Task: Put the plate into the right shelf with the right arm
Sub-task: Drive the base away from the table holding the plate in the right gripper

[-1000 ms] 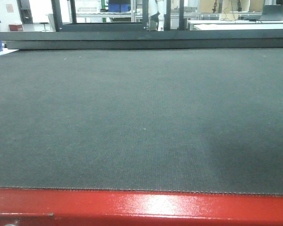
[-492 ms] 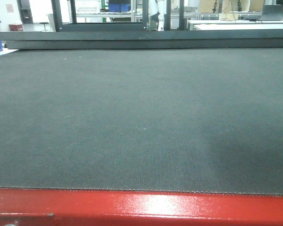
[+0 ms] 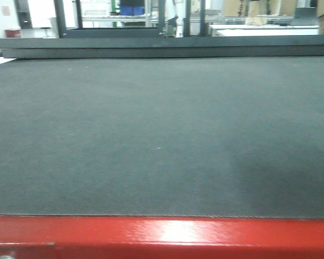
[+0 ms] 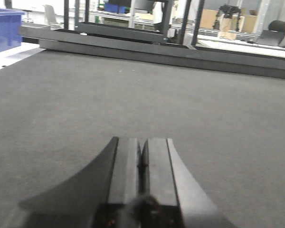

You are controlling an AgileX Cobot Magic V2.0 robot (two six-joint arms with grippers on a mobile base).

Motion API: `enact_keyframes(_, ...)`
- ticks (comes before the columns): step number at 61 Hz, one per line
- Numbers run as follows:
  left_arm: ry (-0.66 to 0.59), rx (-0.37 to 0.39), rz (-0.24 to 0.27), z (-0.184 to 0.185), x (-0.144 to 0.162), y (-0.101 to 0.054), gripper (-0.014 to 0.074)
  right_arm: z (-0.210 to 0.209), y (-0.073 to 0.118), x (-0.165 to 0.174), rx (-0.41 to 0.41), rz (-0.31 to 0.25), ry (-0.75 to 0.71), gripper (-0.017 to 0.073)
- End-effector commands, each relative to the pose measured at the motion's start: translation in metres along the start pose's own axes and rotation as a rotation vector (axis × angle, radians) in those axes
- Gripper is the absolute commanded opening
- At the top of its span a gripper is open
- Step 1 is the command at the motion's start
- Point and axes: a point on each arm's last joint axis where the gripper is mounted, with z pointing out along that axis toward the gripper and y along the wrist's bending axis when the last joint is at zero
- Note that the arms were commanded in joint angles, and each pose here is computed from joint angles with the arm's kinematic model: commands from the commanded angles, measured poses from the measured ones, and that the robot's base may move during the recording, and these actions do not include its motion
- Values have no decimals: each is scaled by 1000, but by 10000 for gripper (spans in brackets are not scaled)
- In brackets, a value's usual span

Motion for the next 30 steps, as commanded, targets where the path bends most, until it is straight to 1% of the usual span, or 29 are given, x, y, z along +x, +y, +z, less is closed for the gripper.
enact_keyframes(1, -93, 16, -6, -1, -6, -1, -47, 0, -1, -17, 12, -18, -116, 29)
enact_keyframes(30, -93, 16, -6, -1, -6, -1, -47, 0, -1, -17, 12, -18, -116, 29)
